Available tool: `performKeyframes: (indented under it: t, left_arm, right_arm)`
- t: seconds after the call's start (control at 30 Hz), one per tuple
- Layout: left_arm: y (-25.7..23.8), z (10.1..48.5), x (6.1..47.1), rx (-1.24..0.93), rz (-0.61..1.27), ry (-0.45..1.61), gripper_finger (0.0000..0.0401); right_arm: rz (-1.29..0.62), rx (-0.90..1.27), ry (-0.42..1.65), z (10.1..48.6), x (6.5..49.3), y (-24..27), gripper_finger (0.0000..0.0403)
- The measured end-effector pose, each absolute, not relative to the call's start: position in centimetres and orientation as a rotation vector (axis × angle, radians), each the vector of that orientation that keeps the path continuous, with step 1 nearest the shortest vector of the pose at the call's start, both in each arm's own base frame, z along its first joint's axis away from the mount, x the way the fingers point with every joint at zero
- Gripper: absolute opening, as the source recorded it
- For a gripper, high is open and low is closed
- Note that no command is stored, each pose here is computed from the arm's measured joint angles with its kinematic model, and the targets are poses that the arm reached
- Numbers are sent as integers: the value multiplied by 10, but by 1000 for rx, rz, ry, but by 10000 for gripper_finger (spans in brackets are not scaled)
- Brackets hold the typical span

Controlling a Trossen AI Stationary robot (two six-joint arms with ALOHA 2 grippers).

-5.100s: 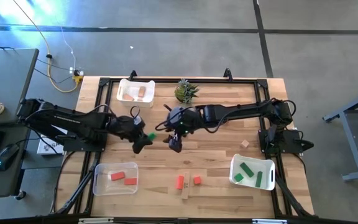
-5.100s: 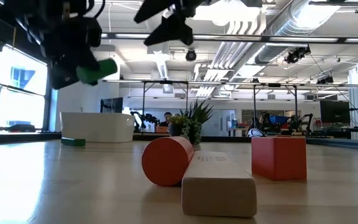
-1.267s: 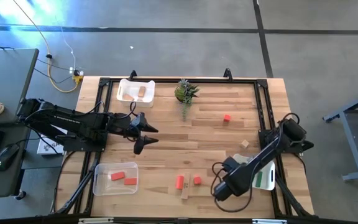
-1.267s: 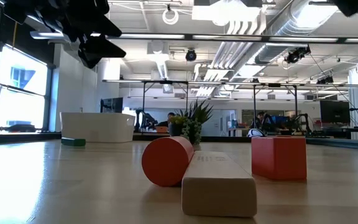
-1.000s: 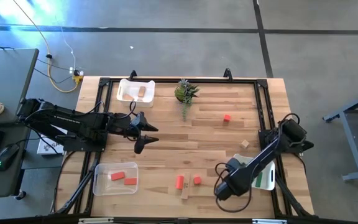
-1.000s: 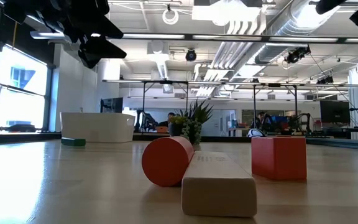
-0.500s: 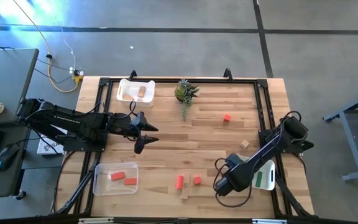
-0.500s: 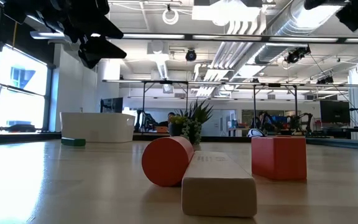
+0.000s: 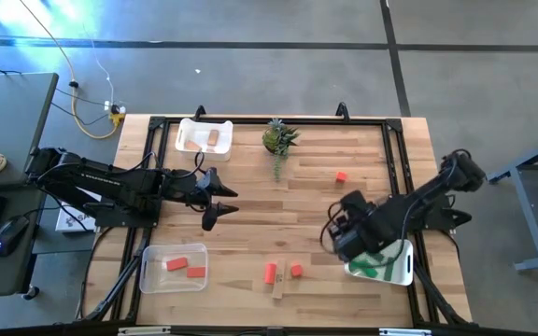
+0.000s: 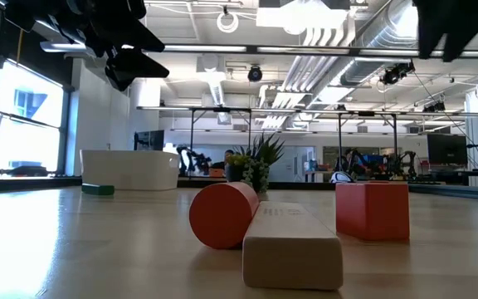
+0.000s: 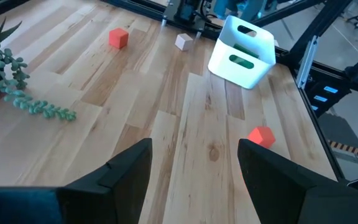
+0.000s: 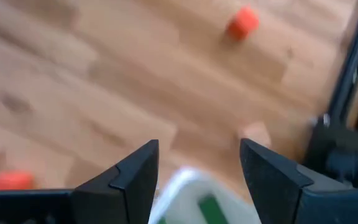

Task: Sort & place blocks by color
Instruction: Put the brown block into the top white bin

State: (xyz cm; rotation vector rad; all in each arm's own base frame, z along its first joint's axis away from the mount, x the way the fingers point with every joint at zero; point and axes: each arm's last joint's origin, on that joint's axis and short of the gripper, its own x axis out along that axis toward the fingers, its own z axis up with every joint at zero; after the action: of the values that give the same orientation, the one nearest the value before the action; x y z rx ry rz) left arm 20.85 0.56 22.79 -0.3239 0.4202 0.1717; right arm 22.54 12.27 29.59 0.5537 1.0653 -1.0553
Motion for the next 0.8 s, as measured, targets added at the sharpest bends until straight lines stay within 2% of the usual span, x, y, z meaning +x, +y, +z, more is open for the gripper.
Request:
performKeyframes:
  t: [0.23, 0.6, 0.8]
  left_arm:
    - [6, 228, 208, -322, 179, 419, 225]
    - [13, 228, 208, -318, 250, 407, 225]
    - [25, 228, 207, -331, 309, 397, 225]
  right_arm:
    - [-1121, 569, 1059, 285, 188, 81, 209]
    - [-1069, 992, 1046, 262, 141, 40, 209]
    - [-1060, 996, 1155, 244, 136, 30, 209]
